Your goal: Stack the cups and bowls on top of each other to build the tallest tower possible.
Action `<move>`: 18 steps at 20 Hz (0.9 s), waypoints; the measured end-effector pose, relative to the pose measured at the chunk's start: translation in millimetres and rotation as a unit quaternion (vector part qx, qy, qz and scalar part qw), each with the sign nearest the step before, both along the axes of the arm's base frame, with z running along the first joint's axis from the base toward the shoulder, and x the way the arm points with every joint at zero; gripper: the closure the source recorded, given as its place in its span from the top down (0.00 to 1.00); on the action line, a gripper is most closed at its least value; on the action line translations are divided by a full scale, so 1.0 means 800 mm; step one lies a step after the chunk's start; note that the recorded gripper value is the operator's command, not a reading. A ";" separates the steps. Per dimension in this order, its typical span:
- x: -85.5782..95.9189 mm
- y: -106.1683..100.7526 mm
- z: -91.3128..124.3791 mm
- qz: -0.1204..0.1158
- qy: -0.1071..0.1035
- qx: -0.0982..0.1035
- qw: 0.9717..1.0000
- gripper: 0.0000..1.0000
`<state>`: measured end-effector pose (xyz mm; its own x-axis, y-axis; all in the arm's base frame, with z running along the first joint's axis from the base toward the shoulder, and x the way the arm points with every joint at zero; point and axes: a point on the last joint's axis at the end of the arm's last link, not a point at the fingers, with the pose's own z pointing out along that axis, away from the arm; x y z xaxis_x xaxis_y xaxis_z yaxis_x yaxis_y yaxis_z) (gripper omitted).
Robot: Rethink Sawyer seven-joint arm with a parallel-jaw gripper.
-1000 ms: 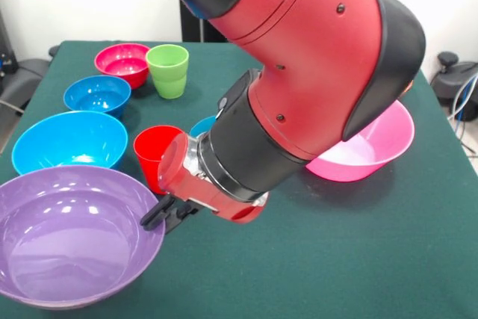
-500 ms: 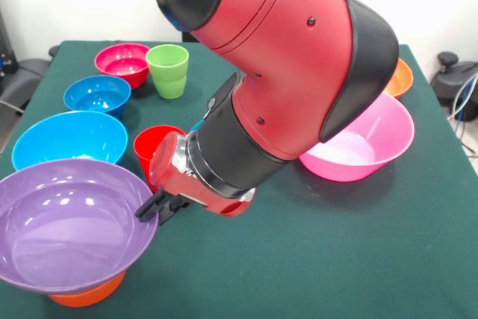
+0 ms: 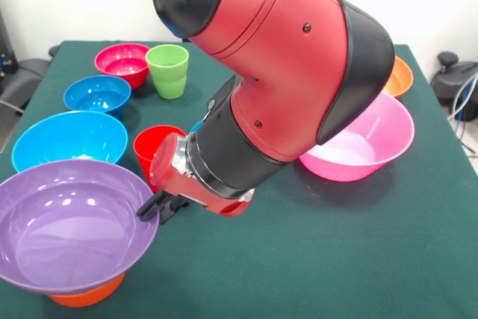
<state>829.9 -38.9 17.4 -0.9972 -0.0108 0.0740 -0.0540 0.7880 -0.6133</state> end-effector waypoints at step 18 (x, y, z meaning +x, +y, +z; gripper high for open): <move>0.008 0.007 -0.009 0.015 -0.020 0.014 1.000 0.00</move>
